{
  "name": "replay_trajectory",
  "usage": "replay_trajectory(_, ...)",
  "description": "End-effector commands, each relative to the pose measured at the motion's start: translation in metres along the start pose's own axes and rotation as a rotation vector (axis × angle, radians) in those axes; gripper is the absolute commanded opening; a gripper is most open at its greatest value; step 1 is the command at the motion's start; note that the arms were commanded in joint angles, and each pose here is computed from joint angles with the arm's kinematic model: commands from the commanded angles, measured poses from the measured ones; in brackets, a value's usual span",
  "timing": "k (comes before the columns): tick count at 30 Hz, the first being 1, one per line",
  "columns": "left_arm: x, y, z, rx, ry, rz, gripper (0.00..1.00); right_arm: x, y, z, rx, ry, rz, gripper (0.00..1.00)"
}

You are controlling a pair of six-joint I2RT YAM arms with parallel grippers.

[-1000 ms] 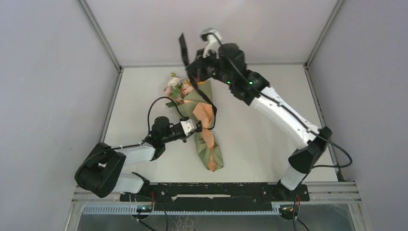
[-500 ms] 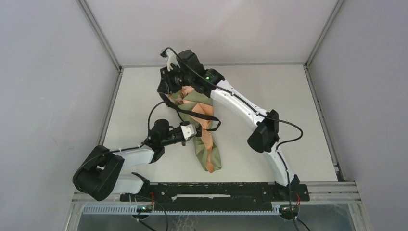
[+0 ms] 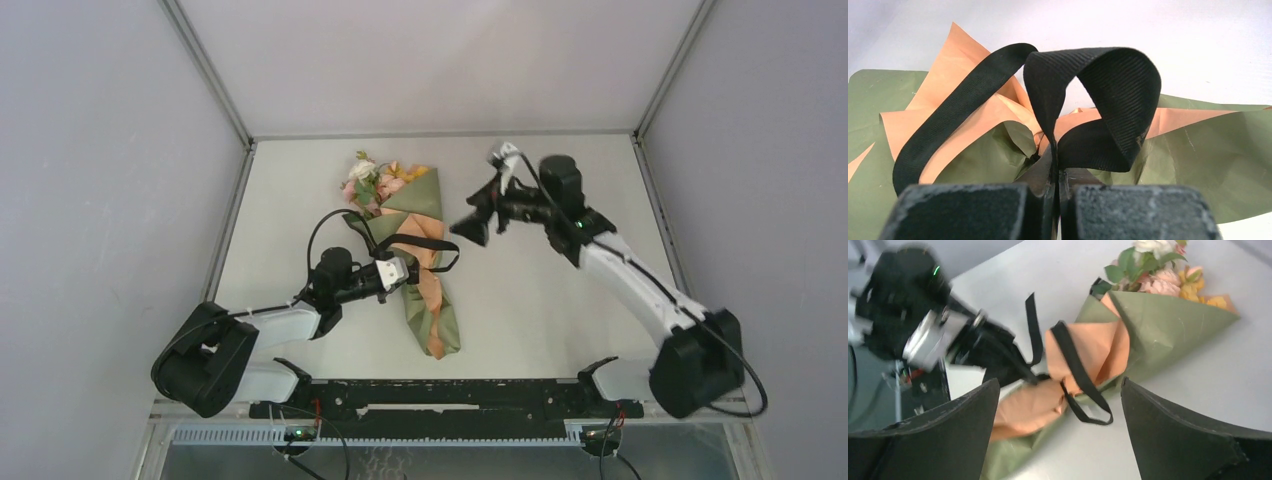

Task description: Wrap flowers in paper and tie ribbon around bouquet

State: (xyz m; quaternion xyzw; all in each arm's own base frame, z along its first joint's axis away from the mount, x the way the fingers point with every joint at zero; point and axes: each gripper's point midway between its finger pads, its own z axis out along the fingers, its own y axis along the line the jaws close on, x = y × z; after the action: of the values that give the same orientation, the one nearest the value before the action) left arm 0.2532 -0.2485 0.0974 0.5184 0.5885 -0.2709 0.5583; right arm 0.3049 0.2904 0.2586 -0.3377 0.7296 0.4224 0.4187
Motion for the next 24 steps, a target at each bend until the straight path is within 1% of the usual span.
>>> replay_trajectory(1,-0.01,-0.004,-0.001,0.005,-0.041,0.017,0.0,0.027,0.055,-0.014,-0.335,-0.179,-0.619,1.0)
replay_trajectory(2,-0.01,-0.003,-0.001,0.005,-0.043,0.017,0.0,0.043,0.053,-0.006,-0.341,-0.145,-0.654,1.0)
replay_trajectory(4,-0.01,-0.003,-0.001,0.004,-0.04,0.016,0.0,0.06,0.051,0.009,-0.379,-0.104,-0.685,1.0)
replay_trajectory(7,-0.009,-0.001,0.0,0.001,-0.033,0.018,0.0,0.07,0.052,0.032,-0.441,-0.086,-0.751,0.99)
replay_trajectory(9,-0.009,0.0,0.001,-0.001,-0.032,0.021,0.0,0.072,0.053,0.048,-0.443,-0.075,-0.796,1.0)
replay_trajectory(13,-0.009,0.001,0.003,0.003,-0.032,0.02,0.0,0.085,0.056,0.064,-0.484,-0.031,-0.799,0.99)
replay_trajectory(18,-0.008,0.001,0.005,0.011,-0.029,0.015,0.0,0.09,0.061,0.072,-0.512,-0.032,-0.748,0.95)
replay_trajectory(20,-0.008,0.001,0.005,0.011,-0.029,0.016,0.0,0.091,0.064,0.073,-0.524,-0.035,-0.74,0.91)
replay_trajectory(21,-0.008,0.002,0.005,0.01,-0.028,0.016,0.0,0.091,0.065,0.073,-0.53,-0.037,-0.736,0.84)
replay_trajectory(22,-0.008,0.002,0.005,0.01,-0.027,0.015,0.0,0.091,0.067,0.072,-0.54,-0.036,-0.732,0.65)
replay_trajectory(24,-0.008,0.001,0.006,0.018,-0.024,0.009,0.0,0.093,0.068,0.07,-0.553,-0.019,-0.724,0.31)
